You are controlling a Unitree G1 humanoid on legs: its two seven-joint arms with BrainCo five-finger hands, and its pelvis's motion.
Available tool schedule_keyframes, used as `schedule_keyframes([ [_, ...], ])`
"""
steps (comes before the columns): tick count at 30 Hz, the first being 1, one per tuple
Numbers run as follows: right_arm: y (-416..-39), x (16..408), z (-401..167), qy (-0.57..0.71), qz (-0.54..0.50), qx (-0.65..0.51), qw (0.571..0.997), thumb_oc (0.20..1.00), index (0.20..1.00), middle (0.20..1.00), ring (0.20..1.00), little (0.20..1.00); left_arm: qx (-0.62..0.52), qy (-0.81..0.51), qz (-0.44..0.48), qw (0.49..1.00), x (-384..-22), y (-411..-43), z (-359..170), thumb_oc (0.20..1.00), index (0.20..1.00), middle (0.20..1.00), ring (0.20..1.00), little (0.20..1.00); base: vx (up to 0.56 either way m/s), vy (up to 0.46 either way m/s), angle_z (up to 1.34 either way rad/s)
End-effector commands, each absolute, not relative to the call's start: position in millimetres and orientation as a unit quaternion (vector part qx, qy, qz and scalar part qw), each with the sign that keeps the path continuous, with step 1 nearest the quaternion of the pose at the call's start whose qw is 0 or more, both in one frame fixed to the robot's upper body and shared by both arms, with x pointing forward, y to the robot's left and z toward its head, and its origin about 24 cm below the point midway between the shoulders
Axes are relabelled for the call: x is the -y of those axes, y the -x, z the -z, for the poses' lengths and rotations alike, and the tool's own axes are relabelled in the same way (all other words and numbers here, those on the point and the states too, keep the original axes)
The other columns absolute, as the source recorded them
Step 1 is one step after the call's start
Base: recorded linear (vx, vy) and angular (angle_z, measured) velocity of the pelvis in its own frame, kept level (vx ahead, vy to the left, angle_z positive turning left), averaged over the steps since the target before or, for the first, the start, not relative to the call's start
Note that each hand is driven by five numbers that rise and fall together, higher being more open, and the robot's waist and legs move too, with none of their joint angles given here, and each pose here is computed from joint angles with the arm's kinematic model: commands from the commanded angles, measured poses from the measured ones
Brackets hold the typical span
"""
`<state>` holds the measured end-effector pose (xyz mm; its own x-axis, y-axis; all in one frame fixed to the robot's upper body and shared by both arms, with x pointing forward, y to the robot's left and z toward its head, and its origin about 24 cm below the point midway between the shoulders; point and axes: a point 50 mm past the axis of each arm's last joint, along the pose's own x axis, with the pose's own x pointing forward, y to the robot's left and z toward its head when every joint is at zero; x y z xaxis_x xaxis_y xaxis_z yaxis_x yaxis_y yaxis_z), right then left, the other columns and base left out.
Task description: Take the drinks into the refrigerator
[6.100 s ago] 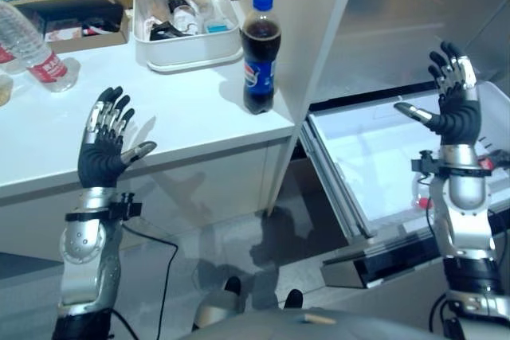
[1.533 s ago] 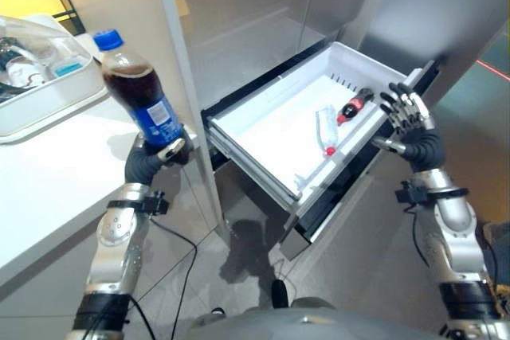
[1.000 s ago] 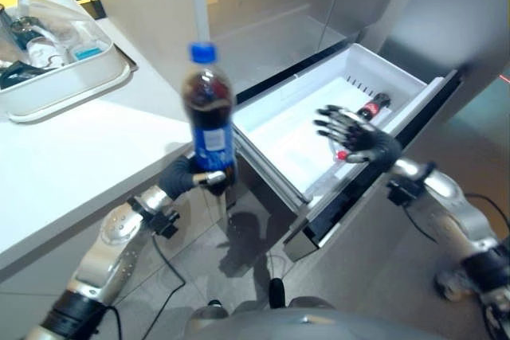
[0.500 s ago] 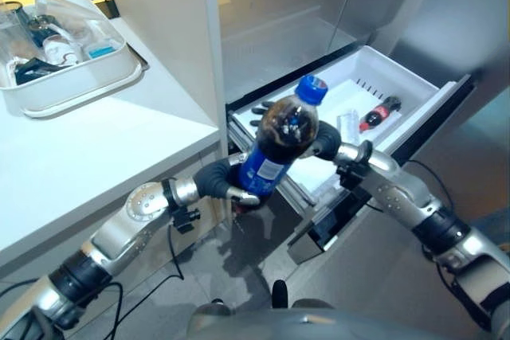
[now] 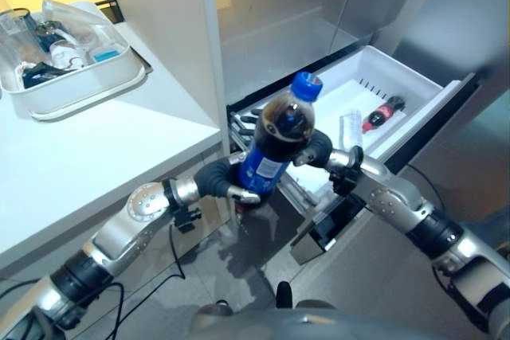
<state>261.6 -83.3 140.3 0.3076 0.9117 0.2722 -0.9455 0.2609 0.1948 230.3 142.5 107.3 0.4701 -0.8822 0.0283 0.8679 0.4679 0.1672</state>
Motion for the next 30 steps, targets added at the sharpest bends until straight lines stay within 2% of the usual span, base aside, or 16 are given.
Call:
schedule_keyframes([
  [1, -248, 59, -172, -0.171, -0.649, 0.111, 0.733, 0.542, 0.542, 0.542, 0.542, 0.542, 0.144, -0.040, 0.524, 0.838, -127, -232, -136, 0.200, 0.200, 0.200, 0.200, 0.200, 0.00, 0.000, 0.00],
  [2, -247, 58, -172, -0.174, -0.649, 0.112, 0.732, 0.495, 0.495, 0.495, 0.495, 0.495, 0.144, -0.039, 0.523, 0.839, -127, -232, -136, 0.200, 0.200, 0.200, 0.200, 0.200, 0.00, 0.000, 0.00],
  [3, -246, 57, -172, -0.179, -0.651, 0.111, 0.729, 0.489, 0.489, 0.489, 0.489, 0.489, 0.145, -0.039, 0.521, 0.840, -127, -233, -136, 0.200, 0.200, 0.200, 0.200, 0.200, 0.00, 0.000, 0.00],
  [4, -244, 54, -173, -0.181, -0.658, 0.110, 0.722, 0.539, 0.539, 0.539, 0.539, 0.539, 0.145, -0.038, 0.521, 0.840, -127, -233, -136, 0.200, 0.200, 0.200, 0.200, 0.200, 0.00, 0.000, 0.00],
  [5, -242, 54, -174, -0.179, -0.661, 0.112, 0.720, 0.743, 0.743, 0.743, 0.743, 0.743, 0.145, -0.038, 0.520, 0.841, -127, -233, -136, 0.200, 0.200, 0.200, 0.200, 0.200, 0.00, 0.000, 0.00],
  [6, -241, 53, -175, -0.182, -0.663, 0.112, 0.718, 0.840, 0.840, 0.840, 0.840, 0.840, 0.144, -0.039, 0.519, 0.842, -127, -233, -136, 0.200, 0.200, 0.200, 0.200, 0.200, 0.00, 0.000, 0.00],
  [7, -241, 53, -175, -0.182, -0.663, 0.112, 0.718, 0.834, 0.834, 0.834, 0.834, 0.834, 0.144, -0.039, 0.519, 0.842, -128, -233, -136, 0.200, 0.200, 0.200, 0.200, 0.200, 0.00, 0.000, 0.00],
  [8, -240, 52, -175, -0.184, -0.667, 0.112, 0.714, 0.683, 0.683, 0.683, 0.683, 0.683, 0.144, -0.038, 0.519, 0.842, -128, -233, -136, 0.200, 0.200, 0.200, 0.200, 0.200, 0.00, 0.000, 0.00],
  [9, -240, 52, -175, -0.184, -0.667, 0.112, 0.714, 0.683, 0.683, 0.683, 0.683, 0.683, 0.144, -0.038, 0.519, 0.842, -128, -233, -136, 0.200, 0.200, 0.200, 0.200, 0.200, 0.00, 0.000, 0.00],
  [10, -239, 51, -176, -0.186, -0.669, 0.112, 0.711, 0.551, 0.551, 0.551, 0.551, 0.551, 0.141, -0.038, 0.517, 0.844, -128, -233, -135, 0.200, 0.200, 0.200, 0.200, 0.200, 0.00, 0.000, 0.00],
  [13, -238, 48, -177, -0.192, -0.673, 0.112, 0.705, 0.241, 0.241, 0.241, 0.241, 0.241, 0.141, -0.037, 0.516, 0.844, -128, -234, -134, 0.200, 0.200, 0.200, 0.200, 0.200, 0.00, 0.000, 0.00],
  [14, -238, 47, -177, -0.195, -0.673, 0.112, 0.705, 0.200, 0.200, 0.200, 0.200, 0.200, 0.141, -0.036, 0.515, 0.844, -128, -234, -134, 0.200, 0.200, 0.200, 0.200, 0.200, 0.00, 0.000, 0.00],
  [20, -234, 42, -180, -0.200, -0.684, 0.114, 0.692, 0.200, 0.200, 0.200, 0.200, 0.200, 0.140, -0.033, 0.513, 0.846, -127, -233, -132, 0.200, 0.200, 0.200, 0.200, 0.200, 0.00, 0.000, 0.00],
  [30, -233, 42, -178, -0.214, -0.677, 0.112, 0.695, 0.200, 0.200, 0.200, 0.200, 0.200, 0.137, -0.026, 0.509, 0.849, -129, -232, -131, 0.200, 0.200, 0.200, 0.200, 0.200, 0.00, 0.000, 0.00],
])
